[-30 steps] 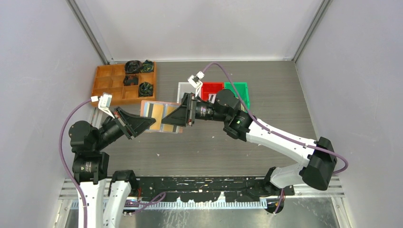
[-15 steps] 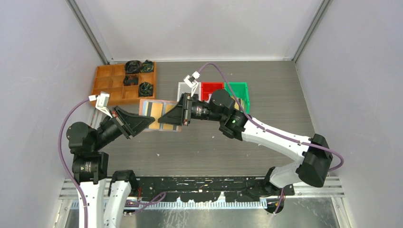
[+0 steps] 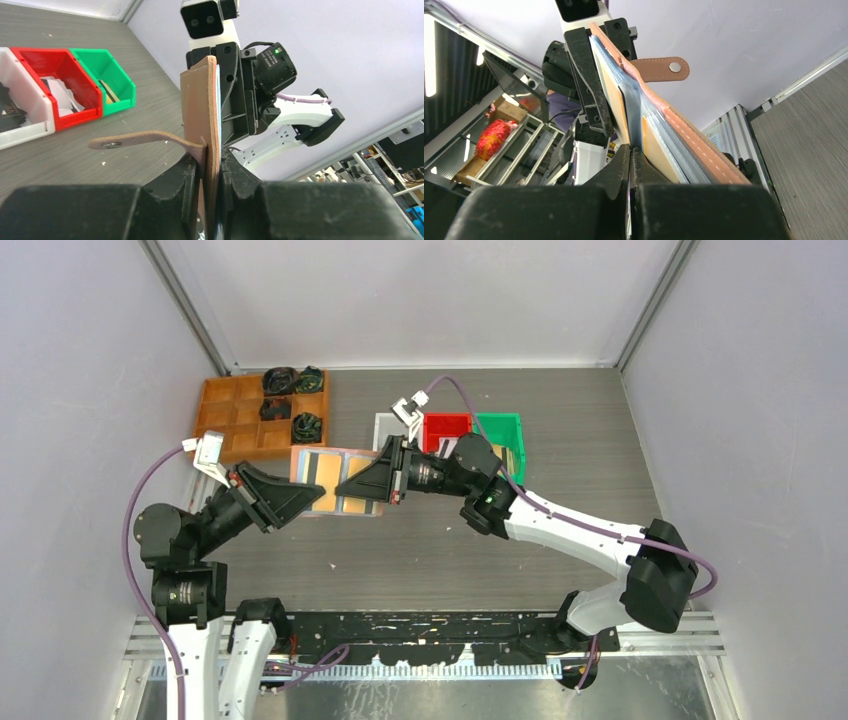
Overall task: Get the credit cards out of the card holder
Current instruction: Remove the credit card from the card holder.
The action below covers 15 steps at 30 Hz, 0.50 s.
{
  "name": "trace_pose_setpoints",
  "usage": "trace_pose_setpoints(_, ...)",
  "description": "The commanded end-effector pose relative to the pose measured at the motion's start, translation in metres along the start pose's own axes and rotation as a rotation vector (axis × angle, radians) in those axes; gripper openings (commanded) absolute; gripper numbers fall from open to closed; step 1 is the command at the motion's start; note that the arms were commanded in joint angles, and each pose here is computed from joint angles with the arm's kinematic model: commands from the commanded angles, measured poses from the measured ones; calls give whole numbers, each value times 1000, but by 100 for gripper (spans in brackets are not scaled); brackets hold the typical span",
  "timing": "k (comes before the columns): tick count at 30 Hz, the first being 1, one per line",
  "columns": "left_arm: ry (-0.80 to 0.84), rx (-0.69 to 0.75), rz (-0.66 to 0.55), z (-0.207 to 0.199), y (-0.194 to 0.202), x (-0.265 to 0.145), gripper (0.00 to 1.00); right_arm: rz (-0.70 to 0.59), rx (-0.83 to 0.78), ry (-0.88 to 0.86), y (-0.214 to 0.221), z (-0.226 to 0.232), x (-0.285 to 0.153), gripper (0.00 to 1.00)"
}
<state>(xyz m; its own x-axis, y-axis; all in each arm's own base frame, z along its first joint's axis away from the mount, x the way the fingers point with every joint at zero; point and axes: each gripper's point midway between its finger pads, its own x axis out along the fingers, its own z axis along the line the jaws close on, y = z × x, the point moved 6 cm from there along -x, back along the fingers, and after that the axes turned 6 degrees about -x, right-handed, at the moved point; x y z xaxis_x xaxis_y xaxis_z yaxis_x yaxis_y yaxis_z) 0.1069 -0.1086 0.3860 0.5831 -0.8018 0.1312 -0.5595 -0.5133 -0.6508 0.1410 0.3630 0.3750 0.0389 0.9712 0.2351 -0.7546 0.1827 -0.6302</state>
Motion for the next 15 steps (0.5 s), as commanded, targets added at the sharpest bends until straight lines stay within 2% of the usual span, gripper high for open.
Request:
trace_pose_setpoints(1, 84, 7, 56, -15, 4, -2, 22, -84, -54, -152, -15, 38, -3, 1)
trace_pose_setpoints(6, 85, 6, 54, -16, 3, -2, 29, -85, -55, -136, -12, 35, -4, 1)
trace_pose_setpoints(9, 84, 1, 52, -16, 2, -2, 28, -74, -65, -120, -9, 33, -3, 1)
trace_pose_setpoints(13, 80, -3, 43, -16, 0, -1, 17, -69, -69, -110, -8, 32, -4, 1)
trace_pose_setpoints(15, 79, -4, 38, -16, 0, -1, 12, -74, -69, -106, -8, 31, -4, 11)
